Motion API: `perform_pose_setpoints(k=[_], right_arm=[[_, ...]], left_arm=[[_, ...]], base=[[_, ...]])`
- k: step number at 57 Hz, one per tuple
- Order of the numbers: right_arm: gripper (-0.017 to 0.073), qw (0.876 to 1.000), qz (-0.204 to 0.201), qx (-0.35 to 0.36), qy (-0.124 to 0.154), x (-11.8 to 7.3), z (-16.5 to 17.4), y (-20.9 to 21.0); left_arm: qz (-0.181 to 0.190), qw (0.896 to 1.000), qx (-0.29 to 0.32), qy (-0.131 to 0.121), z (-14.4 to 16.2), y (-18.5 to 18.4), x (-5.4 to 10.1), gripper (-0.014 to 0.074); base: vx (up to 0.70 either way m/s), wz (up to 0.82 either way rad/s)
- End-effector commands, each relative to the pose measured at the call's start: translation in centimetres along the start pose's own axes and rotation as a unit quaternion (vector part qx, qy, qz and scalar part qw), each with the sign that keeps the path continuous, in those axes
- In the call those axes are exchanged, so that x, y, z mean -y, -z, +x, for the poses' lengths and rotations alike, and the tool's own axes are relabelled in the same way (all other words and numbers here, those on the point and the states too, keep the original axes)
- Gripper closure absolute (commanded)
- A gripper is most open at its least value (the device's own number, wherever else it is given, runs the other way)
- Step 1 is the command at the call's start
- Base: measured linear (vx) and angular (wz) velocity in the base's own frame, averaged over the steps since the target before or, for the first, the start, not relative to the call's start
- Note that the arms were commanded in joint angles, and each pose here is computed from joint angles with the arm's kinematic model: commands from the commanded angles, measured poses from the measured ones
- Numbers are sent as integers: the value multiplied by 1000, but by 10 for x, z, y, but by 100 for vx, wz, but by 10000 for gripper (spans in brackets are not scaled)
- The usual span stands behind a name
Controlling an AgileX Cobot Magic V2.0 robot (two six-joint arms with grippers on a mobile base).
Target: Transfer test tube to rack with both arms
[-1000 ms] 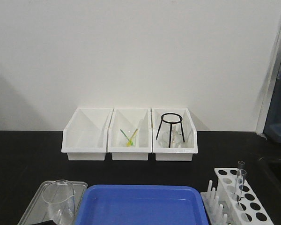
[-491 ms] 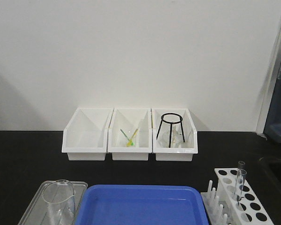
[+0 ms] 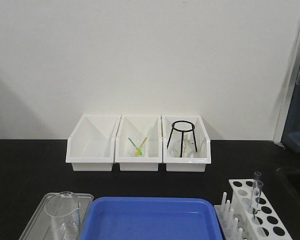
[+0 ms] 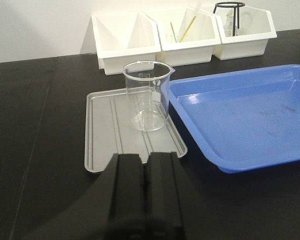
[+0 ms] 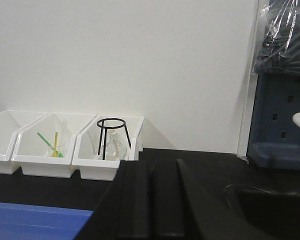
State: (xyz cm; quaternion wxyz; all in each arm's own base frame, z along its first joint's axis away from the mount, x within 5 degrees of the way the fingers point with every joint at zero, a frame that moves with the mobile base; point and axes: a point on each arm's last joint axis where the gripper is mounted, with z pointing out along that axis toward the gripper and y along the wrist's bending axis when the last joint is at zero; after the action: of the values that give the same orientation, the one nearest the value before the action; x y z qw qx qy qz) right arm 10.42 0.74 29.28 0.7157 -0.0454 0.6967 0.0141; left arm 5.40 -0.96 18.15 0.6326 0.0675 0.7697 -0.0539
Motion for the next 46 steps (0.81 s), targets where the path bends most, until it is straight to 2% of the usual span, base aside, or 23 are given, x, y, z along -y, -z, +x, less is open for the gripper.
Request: perform_pose_setpoints(k=[1,38,42,46], right_arm=[[567,1000,-14,28,4,-2,-13,0],[567,1000,-13,27,6,-2,-13,0],[567,999,-12,30,-16,-2,-13,0],[567,999,-7,36,-17,-1,-14,0]], left_arm=[[0,999,54,7,-16,3,0,601],[0,999,54,7,-16,3,0,601],[0,999,54,7,-16,3,0,601],[0,999,54,7,-16,3,0,601]], base=[[0,0],[0,0],[0,0],[0,0]])
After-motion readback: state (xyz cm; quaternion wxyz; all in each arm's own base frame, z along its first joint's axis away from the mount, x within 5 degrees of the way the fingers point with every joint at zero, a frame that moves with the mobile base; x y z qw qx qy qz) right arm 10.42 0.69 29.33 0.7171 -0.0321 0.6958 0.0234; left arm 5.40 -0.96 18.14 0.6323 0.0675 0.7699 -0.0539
